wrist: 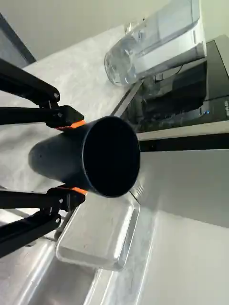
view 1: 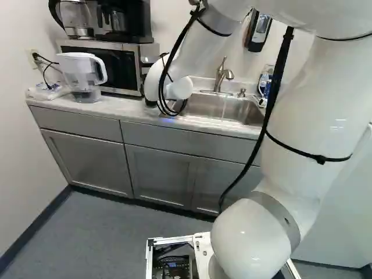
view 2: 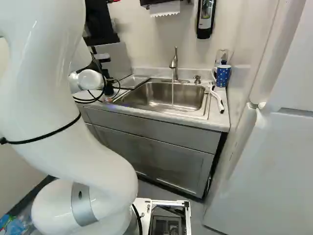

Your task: Rinse the cup and place it in the tray

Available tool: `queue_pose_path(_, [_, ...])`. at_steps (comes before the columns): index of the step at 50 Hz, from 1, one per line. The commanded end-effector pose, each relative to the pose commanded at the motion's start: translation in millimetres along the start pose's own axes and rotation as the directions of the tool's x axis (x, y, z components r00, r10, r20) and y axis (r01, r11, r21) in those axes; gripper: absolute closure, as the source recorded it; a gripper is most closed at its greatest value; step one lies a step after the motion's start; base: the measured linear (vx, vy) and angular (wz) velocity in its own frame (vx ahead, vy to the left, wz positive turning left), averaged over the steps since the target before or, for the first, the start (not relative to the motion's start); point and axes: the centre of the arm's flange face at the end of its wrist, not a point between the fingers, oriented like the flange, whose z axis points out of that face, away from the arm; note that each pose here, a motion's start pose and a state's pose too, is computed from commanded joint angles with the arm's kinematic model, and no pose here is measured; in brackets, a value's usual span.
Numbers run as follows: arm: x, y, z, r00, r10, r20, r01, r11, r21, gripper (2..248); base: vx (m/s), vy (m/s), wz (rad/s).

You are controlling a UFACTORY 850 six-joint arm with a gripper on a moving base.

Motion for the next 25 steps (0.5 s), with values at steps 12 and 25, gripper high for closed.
queue_pose_path(12, [16.8,12.0,11.4,1.000,0.006,-0.028,-0.007,1.000,-0.021,125,0.000,0.000,0.000])
queue_pose_path(25, [32.3,22.0,13.9,0.998,0.010,-0.057,-0.012,0.999,-0.039,125,0.000,0.000,0.000])
